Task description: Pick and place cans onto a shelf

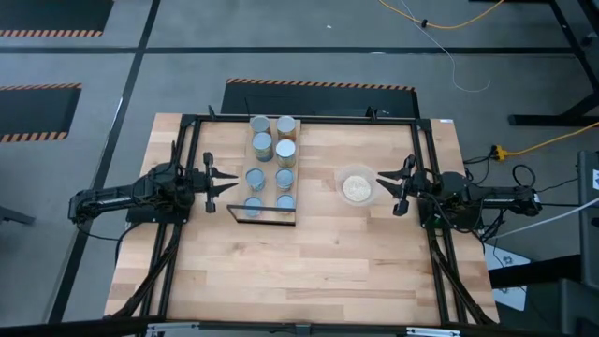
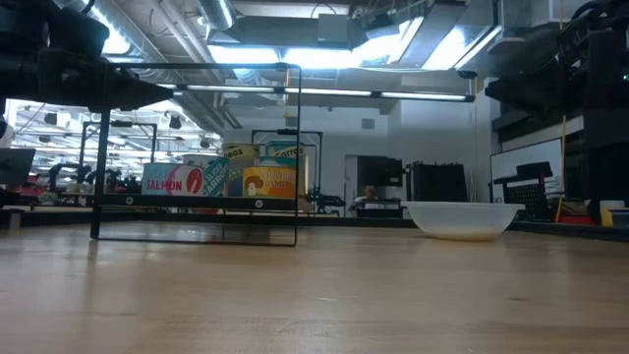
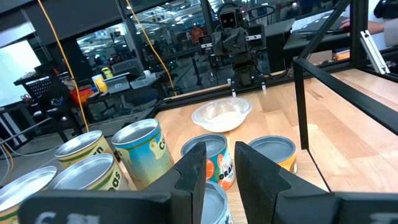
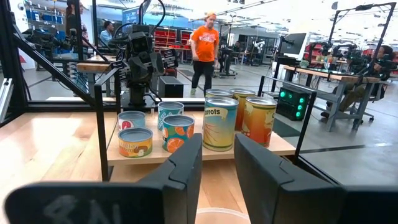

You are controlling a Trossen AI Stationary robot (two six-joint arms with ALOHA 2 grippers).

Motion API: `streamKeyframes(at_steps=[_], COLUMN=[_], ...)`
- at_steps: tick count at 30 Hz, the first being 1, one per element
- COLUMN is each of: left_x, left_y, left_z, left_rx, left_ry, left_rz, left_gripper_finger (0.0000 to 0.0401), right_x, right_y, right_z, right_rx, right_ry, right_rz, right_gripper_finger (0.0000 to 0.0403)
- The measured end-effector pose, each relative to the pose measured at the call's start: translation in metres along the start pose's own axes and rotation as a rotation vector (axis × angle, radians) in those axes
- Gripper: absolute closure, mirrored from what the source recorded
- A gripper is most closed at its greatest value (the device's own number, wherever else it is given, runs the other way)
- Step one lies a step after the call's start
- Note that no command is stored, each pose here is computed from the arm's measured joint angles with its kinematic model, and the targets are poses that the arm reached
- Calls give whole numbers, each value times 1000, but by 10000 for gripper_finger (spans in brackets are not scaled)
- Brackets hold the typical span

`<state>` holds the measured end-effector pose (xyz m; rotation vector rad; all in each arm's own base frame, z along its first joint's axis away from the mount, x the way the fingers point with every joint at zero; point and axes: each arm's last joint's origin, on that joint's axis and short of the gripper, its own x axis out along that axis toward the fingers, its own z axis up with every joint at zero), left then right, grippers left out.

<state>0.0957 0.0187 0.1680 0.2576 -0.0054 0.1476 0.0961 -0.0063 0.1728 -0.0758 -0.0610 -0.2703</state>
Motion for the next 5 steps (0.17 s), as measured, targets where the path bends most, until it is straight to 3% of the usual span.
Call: streamKeyframes(at_steps=[5], left_x=[0], left_y=[0], left_z=[0], left_rx=[0], left_ry=[0], left_rz=[0], left_gripper_finger=[323], right_x=[0], right_y=[0], right_z=[0], right_rx=[0], right_ry=[0], right_rz=[0], right_gripper_finger=[304])
